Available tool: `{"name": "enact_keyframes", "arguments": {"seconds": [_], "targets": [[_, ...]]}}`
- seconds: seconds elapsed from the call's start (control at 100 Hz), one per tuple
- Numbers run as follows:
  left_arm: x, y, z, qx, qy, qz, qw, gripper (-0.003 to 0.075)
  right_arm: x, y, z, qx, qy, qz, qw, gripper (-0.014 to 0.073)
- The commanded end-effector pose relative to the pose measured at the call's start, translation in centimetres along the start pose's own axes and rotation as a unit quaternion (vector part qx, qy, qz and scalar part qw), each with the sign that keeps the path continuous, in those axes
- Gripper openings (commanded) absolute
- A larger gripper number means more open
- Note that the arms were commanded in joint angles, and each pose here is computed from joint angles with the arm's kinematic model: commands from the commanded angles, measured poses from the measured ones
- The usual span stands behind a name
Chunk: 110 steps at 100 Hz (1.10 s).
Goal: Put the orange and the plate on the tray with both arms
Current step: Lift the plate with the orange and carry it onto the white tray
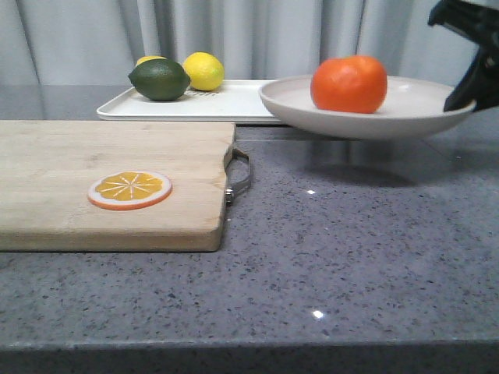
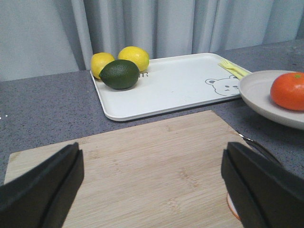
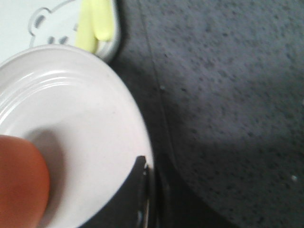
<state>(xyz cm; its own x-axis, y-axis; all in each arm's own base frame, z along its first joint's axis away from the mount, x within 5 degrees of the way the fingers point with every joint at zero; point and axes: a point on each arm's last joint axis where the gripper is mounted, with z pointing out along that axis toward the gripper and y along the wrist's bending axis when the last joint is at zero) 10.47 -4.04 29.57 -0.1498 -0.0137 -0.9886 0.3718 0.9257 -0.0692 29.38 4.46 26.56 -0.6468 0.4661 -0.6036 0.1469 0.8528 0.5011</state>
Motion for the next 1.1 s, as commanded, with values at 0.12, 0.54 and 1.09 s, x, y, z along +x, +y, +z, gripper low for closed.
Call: {"name": "enact_keyframes", "arguments": {"seconds": [0.12, 0.54, 1.09], "targets": [[-1.3, 0.3, -0.1, -0.02, -0.034, -0.01, 0.999, 0.0564, -5.2, 4.2, -3.3, -0.065, -0.083, -0.016, 0.994, -0.0069], [-1.3, 0.3, -0.1, -0.02, -0.034, -0.01, 0.999, 0.0564, -11.8, 8.0, 3.9, -0.092, -0.049, -0.068, 0.992, -0.0069], [-1.3, 0.3, -0.1, -0.02, -0.034, -0.01, 0.999, 0.0564, -14.8, 9.7, 13.5, -0.12, -0.015, -0.1, 0.988, -0.0067]]}}
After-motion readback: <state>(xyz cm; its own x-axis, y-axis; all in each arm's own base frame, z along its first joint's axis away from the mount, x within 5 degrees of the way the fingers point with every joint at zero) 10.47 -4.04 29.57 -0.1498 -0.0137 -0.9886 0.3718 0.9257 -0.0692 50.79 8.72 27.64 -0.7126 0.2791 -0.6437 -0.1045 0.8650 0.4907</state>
